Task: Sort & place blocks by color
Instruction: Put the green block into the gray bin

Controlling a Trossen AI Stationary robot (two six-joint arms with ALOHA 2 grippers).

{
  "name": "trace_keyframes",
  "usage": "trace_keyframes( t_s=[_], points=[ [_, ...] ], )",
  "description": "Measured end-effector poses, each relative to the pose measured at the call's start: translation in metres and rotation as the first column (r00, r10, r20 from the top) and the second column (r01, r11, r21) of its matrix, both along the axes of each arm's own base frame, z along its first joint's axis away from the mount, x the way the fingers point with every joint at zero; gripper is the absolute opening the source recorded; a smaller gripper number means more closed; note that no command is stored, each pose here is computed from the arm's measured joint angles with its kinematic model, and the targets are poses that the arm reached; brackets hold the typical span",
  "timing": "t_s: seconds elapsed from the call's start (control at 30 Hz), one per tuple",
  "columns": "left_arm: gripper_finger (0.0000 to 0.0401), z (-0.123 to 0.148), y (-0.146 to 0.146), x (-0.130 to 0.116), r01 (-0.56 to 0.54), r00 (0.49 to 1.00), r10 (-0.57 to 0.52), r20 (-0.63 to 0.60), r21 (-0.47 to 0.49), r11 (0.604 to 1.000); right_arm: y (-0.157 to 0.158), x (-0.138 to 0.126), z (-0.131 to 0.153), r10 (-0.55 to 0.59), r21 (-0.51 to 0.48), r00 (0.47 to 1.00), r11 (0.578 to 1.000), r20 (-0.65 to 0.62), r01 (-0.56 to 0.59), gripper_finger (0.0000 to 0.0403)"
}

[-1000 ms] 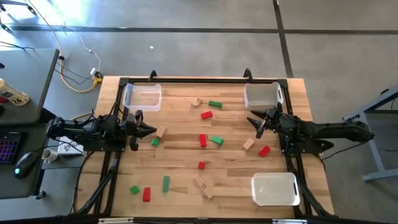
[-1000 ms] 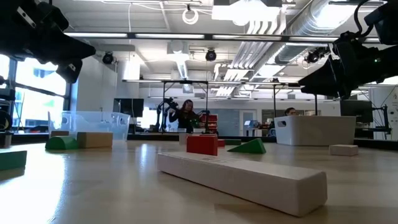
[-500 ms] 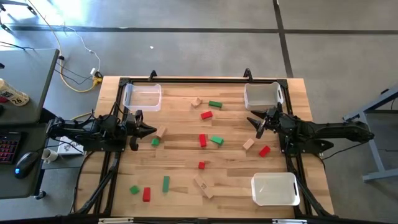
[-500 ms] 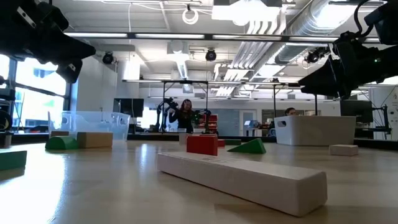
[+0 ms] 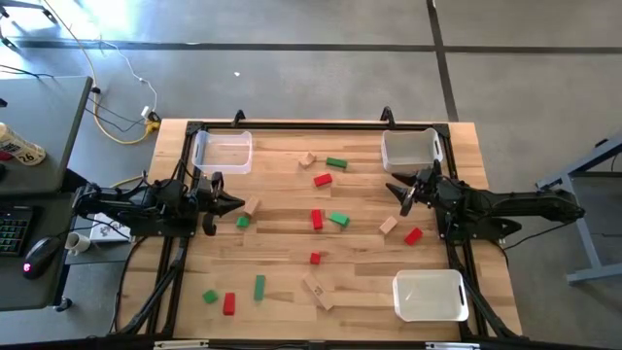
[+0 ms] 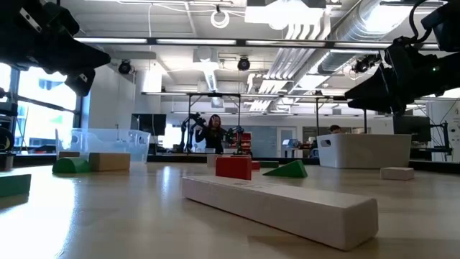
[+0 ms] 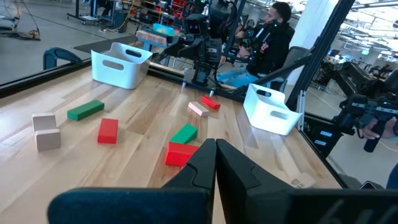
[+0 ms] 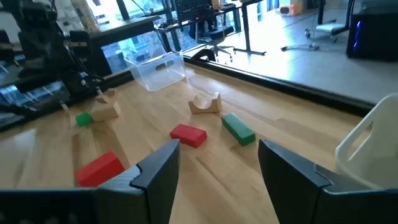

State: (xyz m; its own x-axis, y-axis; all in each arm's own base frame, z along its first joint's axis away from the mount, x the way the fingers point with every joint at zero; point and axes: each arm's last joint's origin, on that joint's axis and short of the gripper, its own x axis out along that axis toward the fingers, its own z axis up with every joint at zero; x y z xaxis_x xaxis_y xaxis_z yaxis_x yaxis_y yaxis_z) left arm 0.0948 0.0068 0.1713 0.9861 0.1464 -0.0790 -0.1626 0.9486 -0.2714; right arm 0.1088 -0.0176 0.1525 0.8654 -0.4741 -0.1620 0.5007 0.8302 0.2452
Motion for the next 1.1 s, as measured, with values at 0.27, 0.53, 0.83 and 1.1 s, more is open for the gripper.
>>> trace_keyframes(
  t_s=[0.27, 0.53, 0.83, 1.1],
  points=[
    [0.0001, 0.000, 0.000, 0.000, 0.000, 1.000, 0.000, -0.001, 0.000, 1.000, 0.001, 0.001, 0.001, 0.002, 0.149, 0.996, 0.989, 0.090, -0.016, 0.0204],
    [0.0001, 0.000, 0.000, 0.000, 0.000, 1.000, 0.000, 0.000, 0.000, 1.000, 0.002, 0.002, 0.023, 0.045, 0.122, 0.947, 0.989, 0.317, -0.087, 0.0204],
    [0.0001, 0.000, 0.000, 0.000, 0.000, 1.000, 0.000, 0.000, 0.000, 1.000, 0.000, -0.005, 0.065, 0.010, -0.078, 0.874, 0.996, 0.486, 0.032, 0.0204],
    [0.0001, 0.000, 0.000, 0.000, 0.000, 1.000, 0.000, 0.000, 0.000, 1.000, -0.001, -0.014, 0.128, -0.026, -0.197, 0.944, 0.976, 0.330, 0.096, 0.0204]
  ],
)
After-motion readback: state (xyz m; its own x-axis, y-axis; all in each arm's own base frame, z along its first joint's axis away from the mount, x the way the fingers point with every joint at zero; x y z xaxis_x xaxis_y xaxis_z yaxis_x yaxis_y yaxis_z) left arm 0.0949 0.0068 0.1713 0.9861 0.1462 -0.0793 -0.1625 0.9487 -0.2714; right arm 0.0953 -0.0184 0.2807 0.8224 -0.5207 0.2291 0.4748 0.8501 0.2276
